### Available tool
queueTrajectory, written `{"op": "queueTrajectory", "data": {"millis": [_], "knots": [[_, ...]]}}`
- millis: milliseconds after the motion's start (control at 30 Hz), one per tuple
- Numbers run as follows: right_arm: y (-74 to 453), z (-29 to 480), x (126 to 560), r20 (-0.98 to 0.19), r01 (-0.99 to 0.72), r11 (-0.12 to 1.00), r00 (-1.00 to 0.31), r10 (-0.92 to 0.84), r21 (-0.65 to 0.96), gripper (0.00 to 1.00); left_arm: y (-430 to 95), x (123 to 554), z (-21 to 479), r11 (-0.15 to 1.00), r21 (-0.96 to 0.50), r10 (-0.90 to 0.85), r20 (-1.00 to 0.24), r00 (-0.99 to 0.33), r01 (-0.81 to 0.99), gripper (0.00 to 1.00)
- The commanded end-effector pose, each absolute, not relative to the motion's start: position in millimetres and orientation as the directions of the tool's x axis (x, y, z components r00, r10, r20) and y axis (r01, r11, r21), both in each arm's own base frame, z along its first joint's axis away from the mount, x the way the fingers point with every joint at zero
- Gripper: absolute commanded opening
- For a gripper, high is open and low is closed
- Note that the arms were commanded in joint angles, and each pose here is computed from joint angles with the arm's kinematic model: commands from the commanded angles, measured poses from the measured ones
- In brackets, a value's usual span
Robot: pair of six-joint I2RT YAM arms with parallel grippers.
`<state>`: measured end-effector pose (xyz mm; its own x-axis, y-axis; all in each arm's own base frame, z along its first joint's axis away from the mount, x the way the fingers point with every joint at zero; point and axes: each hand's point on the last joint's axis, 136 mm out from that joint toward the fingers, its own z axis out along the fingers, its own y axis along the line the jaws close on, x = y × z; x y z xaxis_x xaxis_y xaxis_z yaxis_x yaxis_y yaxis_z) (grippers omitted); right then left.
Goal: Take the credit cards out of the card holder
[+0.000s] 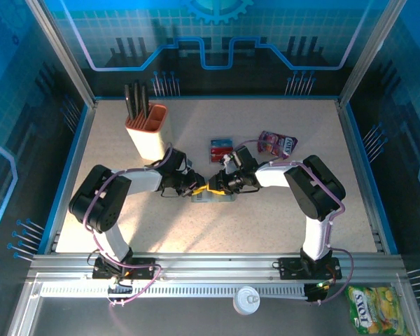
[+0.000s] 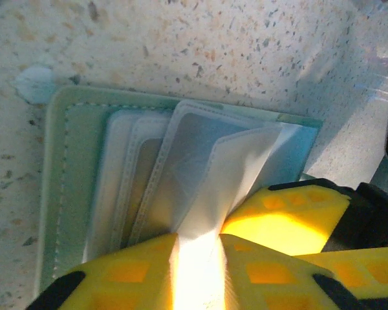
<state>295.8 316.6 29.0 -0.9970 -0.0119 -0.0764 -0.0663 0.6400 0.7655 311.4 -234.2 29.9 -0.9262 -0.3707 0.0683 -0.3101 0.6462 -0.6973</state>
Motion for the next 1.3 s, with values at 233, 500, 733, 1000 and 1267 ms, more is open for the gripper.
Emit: {"op": "queueTrajectory", "data": {"millis": [233, 500, 733, 1000, 1267], "knots": [[292, 1, 285, 0.021, 0.048, 0.714, -0.999, 0.047, 0.699, 0.23, -225, 310, 32, 0.685, -0.655, -0.387, 0.044, -0.921, -0.320, 0.33], [290, -7, 282, 0.062, 0.084, 0.705, -0.996, 0.057, 0.705, 0.19, -223, 311, 32, 0.687, -0.650, -0.397, 0.041, -0.917, -0.326, 0.35], [289, -11, 282, 0.099, 0.124, 0.680, -0.992, 0.076, 0.723, 0.15, -226, 312, 30, 0.684, -0.651, -0.391, 0.054, -0.919, -0.329, 0.36], [284, -17, 280, 0.125, 0.153, 0.680, -0.988, 0.091, 0.717, 0.07, -225, 310, 28, 0.691, -0.639, -0.393, 0.060, -0.917, -0.338, 0.38], [282, -20, 280, 0.134, 0.164, 0.676, -0.986, 0.097, 0.718, 0.03, -237, 313, 33, 0.678, -0.664, -0.363, 0.073, -0.929, -0.317, 0.33]]}}
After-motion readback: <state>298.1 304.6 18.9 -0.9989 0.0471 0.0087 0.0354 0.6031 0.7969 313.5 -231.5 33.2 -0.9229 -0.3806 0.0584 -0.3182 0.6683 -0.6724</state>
